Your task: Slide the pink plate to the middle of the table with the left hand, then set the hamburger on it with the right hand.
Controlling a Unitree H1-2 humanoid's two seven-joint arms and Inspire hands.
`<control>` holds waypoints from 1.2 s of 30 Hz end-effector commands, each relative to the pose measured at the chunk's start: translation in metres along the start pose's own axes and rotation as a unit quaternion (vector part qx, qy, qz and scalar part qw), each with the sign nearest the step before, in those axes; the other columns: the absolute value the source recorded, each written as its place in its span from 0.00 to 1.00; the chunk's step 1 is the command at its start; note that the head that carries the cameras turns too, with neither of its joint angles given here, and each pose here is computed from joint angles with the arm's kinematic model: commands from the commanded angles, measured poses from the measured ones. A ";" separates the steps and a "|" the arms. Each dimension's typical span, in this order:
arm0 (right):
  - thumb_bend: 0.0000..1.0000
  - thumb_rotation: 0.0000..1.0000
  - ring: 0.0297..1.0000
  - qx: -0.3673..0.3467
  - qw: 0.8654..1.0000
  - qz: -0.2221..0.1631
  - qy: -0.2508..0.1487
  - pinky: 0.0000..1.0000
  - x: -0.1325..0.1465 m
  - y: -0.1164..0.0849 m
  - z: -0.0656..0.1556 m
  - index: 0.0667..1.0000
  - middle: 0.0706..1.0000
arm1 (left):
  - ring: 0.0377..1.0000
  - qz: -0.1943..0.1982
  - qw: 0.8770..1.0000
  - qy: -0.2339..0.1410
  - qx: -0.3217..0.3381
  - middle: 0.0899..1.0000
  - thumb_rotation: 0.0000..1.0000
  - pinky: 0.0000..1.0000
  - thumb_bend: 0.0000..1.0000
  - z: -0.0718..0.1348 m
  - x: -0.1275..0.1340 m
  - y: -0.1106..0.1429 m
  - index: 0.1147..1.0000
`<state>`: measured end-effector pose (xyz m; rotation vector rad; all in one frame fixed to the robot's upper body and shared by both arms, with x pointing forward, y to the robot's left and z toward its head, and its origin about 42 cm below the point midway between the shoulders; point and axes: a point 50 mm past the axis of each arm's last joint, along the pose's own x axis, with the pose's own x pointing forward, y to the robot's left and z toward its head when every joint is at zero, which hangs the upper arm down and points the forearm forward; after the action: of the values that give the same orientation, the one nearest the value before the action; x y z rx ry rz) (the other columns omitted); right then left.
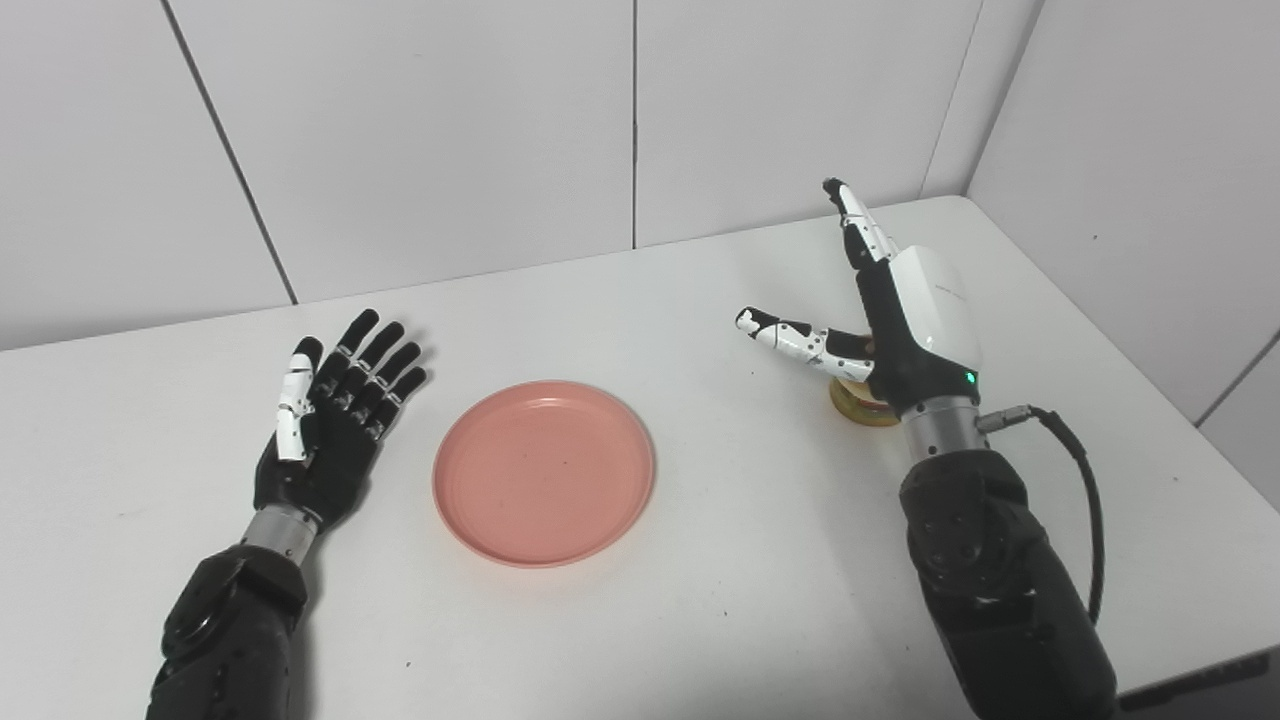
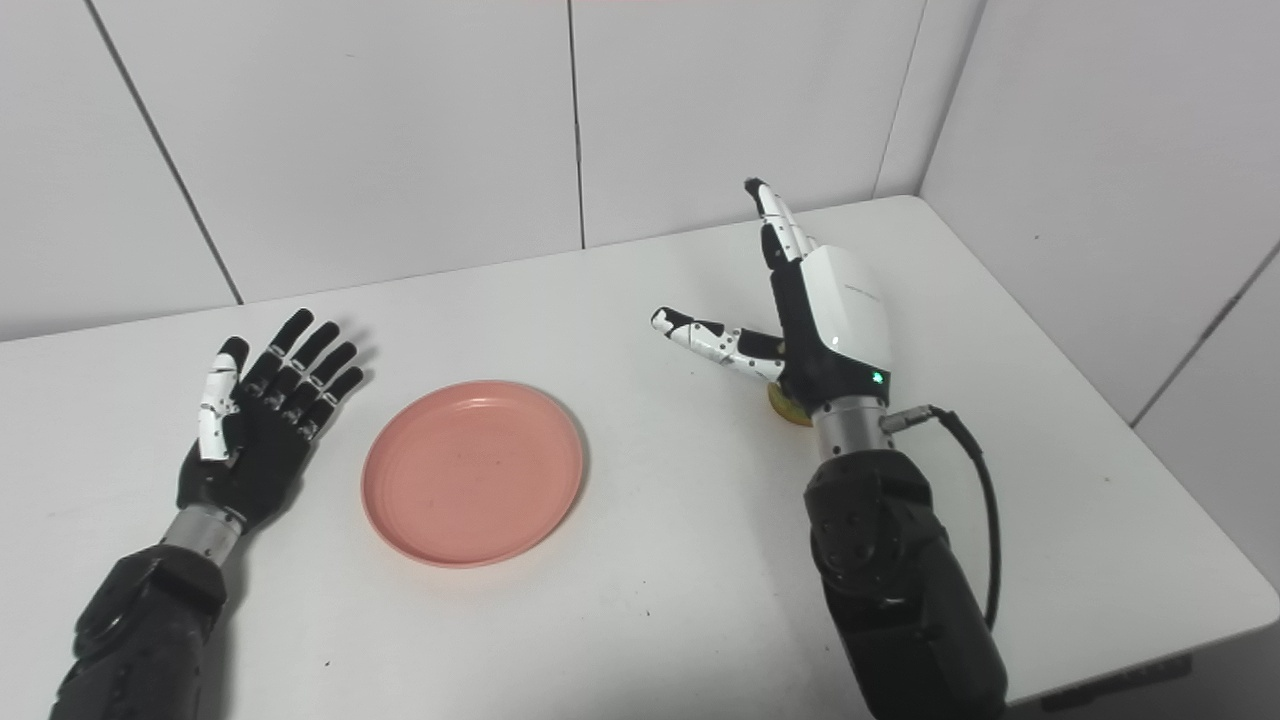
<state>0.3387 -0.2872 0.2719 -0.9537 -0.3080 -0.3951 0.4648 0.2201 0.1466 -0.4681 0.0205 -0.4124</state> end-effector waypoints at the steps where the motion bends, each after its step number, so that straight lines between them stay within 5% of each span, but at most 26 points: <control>1: 0.85 0.64 0.81 -0.024 0.999 -0.038 0.004 0.64 0.009 -0.023 -0.002 0.95 0.92 | 0.87 0.062 0.995 0.073 -0.012 0.88 1.00 0.89 0.39 -0.036 -0.028 0.028 0.88; 4: 0.92 0.67 0.81 -0.055 0.997 -0.044 0.027 0.60 0.009 -0.028 -0.012 0.97 0.93 | 0.86 0.066 0.995 0.075 -0.010 0.87 1.00 0.88 0.39 -0.033 -0.027 0.032 0.87; 8: 0.94 0.69 0.87 -0.098 0.993 -0.053 0.041 0.73 0.009 -0.030 -0.020 0.96 0.92 | 0.87 0.068 0.995 0.078 -0.009 0.88 1.00 0.89 0.39 -0.031 -0.027 0.036 0.87; 15: 0.97 0.69 0.90 -0.119 0.989 -0.059 0.067 0.78 0.010 -0.035 -0.041 0.97 0.93 | 0.87 0.073 0.994 0.082 -0.013 0.88 1.00 0.89 0.39 -0.029 -0.027 0.038 0.87; 22: 1.00 0.74 0.88 -0.108 0.988 -0.042 0.104 0.75 0.010 -0.024 -0.071 0.96 0.92 | 0.88 0.074 0.994 0.080 -0.014 0.88 1.00 0.90 0.40 -0.026 -0.027 0.041 0.89; 36: 1.00 0.80 0.90 -0.095 0.987 0.015 0.128 0.78 0.006 0.004 -0.079 0.97 0.93 | 0.87 0.066 0.995 0.076 -0.011 0.87 1.00 0.89 0.40 -0.024 -0.029 0.039 0.86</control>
<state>0.3491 -0.3511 0.2135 -1.0696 0.0265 -0.4884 0.4724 0.2410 0.1510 -0.4486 0.0260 -0.3796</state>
